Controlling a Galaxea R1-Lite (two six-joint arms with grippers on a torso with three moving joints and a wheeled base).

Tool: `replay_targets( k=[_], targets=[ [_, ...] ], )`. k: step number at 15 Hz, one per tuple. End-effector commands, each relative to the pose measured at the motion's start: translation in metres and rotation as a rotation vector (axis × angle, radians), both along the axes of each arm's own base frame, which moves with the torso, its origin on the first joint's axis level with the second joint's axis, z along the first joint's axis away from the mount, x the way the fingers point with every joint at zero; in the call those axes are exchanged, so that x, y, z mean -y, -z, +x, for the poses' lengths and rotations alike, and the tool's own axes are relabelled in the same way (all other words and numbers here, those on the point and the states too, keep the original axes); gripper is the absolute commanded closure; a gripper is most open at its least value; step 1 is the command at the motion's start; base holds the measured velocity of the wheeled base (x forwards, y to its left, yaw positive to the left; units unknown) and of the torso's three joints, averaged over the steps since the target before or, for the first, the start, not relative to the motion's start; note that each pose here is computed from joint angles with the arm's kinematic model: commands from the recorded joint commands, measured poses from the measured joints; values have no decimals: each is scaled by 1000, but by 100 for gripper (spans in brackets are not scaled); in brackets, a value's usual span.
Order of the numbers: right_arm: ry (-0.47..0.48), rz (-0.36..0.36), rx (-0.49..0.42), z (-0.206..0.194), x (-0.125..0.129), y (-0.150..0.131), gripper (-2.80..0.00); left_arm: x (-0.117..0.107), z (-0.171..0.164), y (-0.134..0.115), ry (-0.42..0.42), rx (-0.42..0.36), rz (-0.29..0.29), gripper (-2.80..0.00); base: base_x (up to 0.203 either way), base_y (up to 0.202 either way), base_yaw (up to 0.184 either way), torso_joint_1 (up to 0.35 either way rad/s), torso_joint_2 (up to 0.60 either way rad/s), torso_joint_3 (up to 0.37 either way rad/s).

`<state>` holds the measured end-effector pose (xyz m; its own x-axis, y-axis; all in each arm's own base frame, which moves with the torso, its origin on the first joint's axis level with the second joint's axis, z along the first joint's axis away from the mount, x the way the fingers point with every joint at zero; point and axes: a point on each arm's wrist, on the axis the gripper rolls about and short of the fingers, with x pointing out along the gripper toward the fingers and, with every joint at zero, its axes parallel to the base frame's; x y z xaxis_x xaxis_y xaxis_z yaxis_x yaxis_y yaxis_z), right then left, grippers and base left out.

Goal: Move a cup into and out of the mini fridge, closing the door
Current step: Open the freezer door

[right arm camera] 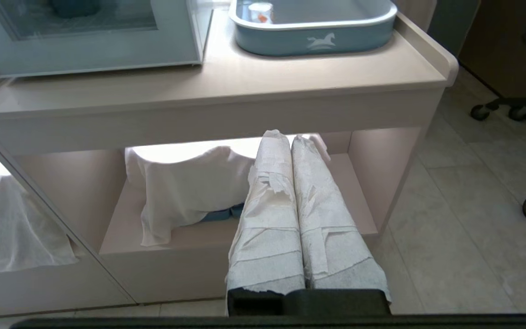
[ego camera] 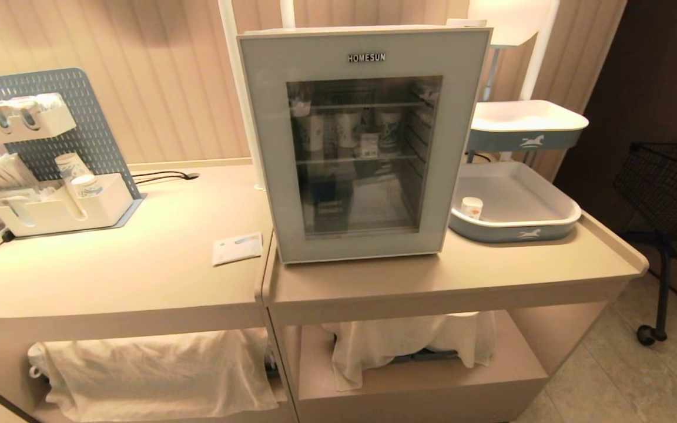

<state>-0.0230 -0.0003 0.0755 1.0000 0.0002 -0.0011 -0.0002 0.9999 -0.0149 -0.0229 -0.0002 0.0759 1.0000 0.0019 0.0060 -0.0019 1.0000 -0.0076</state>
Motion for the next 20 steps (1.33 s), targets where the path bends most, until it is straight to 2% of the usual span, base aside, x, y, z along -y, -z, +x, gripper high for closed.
replay_targets(
  k=[1,5,8,9,10,12,14,15,16,17,18,19,20],
  targets=[
    [0,0,-2,0,0,0,0,0,0,0,0,-3,0,0,175,0,2,2,-8,2],
    [0,0,-3,0,0,0,0,0,0,0,0,-3,0,0,186,0,2,4,6,-1],
    [0,0,0,0,0,0,0,0,0,0,-6,2,1,0,21,0,-1,2,3,0],
    [0,0,0,0,0,0,0,0,-1,-5,-13,38,13,0,0,0,0,0,0,0],
    [0,0,-1,0,0,0,0,-1,-4,-17,-35,78,22,0,0,0,0,0,0,0],
    [0,-4,1,0,0,0,0,-2,-22,-63,-102,156,11,0,0,0,0,0,0,0],
    [0,1,1,0,0,0,0,-4,-57,-131,-140,248,-32,0,0,0,0,0,0,0],
    [0,-1,1,0,0,0,0,-6,-71,-164,-137,258,-60,0,0,0,0,0,0,0],
    [0,-3,0,0,0,0,0,-11,-70,-190,-113,223,-84,0,0,0,0,0,0,0],
    [0,-4,1,0,0,0,0,-16,-54,-213,-52,142,-108,0,0,0,0,0,0,0],
    [0,-4,1,0,0,0,0,-20,-31,-226,47,51,-131,0,0,0,0,0,0,0],
    [0,-4,0,0,0,0,0,-14,1,-231,149,-81,-144,0,0,0,0,0,0,0],
    [0,-2,0,0,0,0,0,-4,27,-232,195,-175,-142,0,0,0,0,0,0,0]
  ],
)
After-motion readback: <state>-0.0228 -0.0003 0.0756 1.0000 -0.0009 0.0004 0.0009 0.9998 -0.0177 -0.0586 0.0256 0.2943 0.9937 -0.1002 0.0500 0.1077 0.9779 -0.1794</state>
